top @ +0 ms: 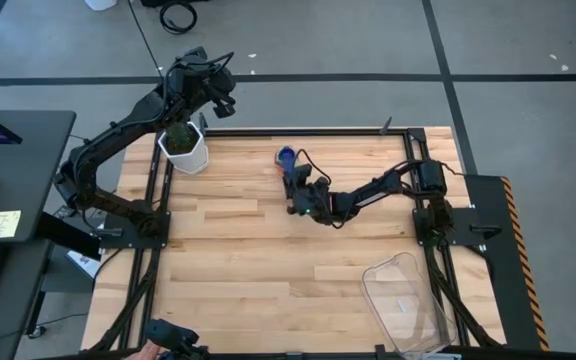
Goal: Nest measuring cups in basket
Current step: Stack the violet measuring cup on top of the green measuring cup
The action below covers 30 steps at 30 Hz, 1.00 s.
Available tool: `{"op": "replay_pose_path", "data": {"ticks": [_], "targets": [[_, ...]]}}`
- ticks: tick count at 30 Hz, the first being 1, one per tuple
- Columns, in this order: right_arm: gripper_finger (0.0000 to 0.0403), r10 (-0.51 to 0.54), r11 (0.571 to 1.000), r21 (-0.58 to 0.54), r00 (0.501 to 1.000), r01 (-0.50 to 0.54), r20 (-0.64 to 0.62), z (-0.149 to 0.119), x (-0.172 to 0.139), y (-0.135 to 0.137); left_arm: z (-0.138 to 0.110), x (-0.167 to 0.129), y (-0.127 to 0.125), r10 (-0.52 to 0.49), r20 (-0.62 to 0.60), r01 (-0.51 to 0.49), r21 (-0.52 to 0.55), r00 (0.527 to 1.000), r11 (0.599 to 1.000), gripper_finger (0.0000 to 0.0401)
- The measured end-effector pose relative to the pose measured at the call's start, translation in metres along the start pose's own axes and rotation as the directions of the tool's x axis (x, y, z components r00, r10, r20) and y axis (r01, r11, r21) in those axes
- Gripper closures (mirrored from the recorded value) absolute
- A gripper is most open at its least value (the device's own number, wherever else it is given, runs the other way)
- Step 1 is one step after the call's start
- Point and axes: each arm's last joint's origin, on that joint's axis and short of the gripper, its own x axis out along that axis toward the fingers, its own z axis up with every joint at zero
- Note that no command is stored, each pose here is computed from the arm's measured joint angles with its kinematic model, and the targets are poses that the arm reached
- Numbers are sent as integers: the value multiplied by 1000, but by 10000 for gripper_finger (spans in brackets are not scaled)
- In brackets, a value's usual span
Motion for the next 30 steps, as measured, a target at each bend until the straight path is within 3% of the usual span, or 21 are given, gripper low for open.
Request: {"op": "replay_pose_path", "data": {"ticks": [8,12,15,17,19,22,24,27,30], "targets": [[311,160,982,-116,980,-147,114,-8,-15,4,-2,0,-2,-23,-12,23,-10,1000,1000,319],[312,232,942,-287,957,-175,176,-7,-28,23,-5,0,-9,-177,43,180,-73,983,981,319],[312,239,884,-446,956,-142,170,0,-36,44,-6,0,-12,-292,117,310,-189,949,932,319],[312,237,806,-580,961,-114,140,3,-41,63,-7,2,-16,-351,138,375,-254,926,891,319],[312,240,687,-720,965,-93,104,4,-46,85,-10,2,-19,-390,125,409,-294,912,864,319],[312,223,431,-897,975,-97,1,5,-53,114,-12,1,-21,-415,103,422,-362,904,831,319],[312,209,308,-944,976,-120,-56,6,-58,130,-14,0,-23,-445,93,439,-431,891,789,319],[312,165,200,-974,984,-105,-72,16,-64,149,-15,-2,-27,-519,121,494,-543,846,679,319],[312,72,152,-987,997,-49,-38,32,-69,160,-15,-3,-32,-579,167,531,-648,798,545,319]]}}
